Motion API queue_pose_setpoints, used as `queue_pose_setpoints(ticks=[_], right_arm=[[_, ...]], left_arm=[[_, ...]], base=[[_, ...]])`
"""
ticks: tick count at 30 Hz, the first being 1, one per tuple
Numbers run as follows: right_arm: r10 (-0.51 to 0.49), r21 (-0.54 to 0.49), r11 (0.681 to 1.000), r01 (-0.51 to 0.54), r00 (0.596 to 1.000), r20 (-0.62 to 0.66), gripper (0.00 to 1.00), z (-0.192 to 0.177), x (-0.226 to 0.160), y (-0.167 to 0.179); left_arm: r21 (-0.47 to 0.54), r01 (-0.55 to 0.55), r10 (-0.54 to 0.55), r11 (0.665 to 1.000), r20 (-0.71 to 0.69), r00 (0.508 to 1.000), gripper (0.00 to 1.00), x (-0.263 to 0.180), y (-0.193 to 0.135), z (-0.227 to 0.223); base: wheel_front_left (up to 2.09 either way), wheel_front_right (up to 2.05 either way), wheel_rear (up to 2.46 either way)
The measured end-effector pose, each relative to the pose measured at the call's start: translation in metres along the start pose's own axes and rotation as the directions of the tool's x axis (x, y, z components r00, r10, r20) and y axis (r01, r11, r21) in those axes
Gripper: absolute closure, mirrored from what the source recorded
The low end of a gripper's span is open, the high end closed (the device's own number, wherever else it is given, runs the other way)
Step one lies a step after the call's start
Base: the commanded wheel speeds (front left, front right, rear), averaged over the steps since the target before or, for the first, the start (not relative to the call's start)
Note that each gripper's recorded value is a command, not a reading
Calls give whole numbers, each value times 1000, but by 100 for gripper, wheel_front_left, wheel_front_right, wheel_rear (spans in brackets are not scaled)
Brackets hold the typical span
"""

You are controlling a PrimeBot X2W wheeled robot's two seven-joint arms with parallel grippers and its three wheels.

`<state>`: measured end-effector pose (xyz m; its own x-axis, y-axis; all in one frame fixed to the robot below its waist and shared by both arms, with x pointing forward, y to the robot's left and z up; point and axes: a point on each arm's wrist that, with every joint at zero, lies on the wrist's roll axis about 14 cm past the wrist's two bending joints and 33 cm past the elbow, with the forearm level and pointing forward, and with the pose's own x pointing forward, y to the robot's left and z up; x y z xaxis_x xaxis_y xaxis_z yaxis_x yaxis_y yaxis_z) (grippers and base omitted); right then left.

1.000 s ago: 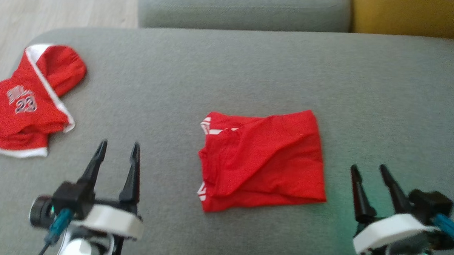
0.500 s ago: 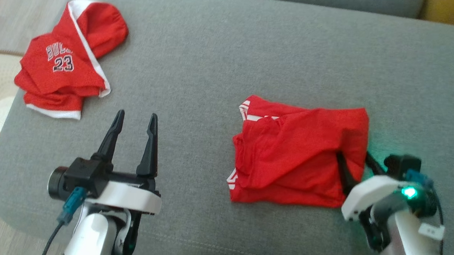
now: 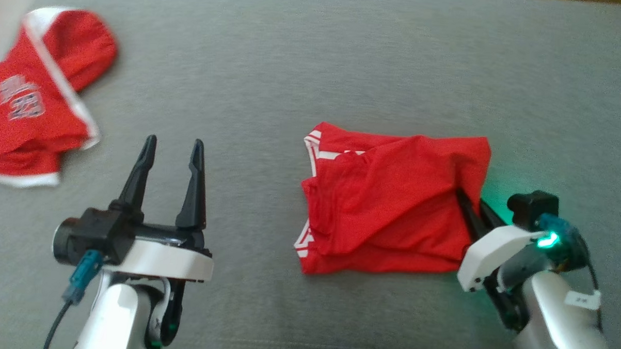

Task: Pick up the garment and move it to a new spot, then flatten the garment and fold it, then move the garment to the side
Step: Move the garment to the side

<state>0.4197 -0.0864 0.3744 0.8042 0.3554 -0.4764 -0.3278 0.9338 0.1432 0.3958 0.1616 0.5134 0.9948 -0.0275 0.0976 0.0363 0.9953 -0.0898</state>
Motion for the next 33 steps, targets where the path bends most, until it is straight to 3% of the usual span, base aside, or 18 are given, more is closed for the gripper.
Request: queue_pose_setpoints(ticks=[7,15,25,33], right_arm=[[-190,-96,977,192,981,31,100,23,-38,-89],[-477,-110,868,485,874,89,100,64,-96,-212],[-597,-139,786,602,798,83,100,93,-100,-278],[-647,-170,754,634,762,-27,100,65,-81,-305]], left_arm=[[-38,150,-150,988,0,989,0,27,-49,-11],[-80,296,-295,952,20,955,0,55,-100,-21],[-114,362,-367,925,-18,930,0,76,-120,-53],[-124,381,-388,916,-40,921,0,88,-123,-74]], base=[[0,0,0],[0,0,0],[0,0,0],[0,0,0]])
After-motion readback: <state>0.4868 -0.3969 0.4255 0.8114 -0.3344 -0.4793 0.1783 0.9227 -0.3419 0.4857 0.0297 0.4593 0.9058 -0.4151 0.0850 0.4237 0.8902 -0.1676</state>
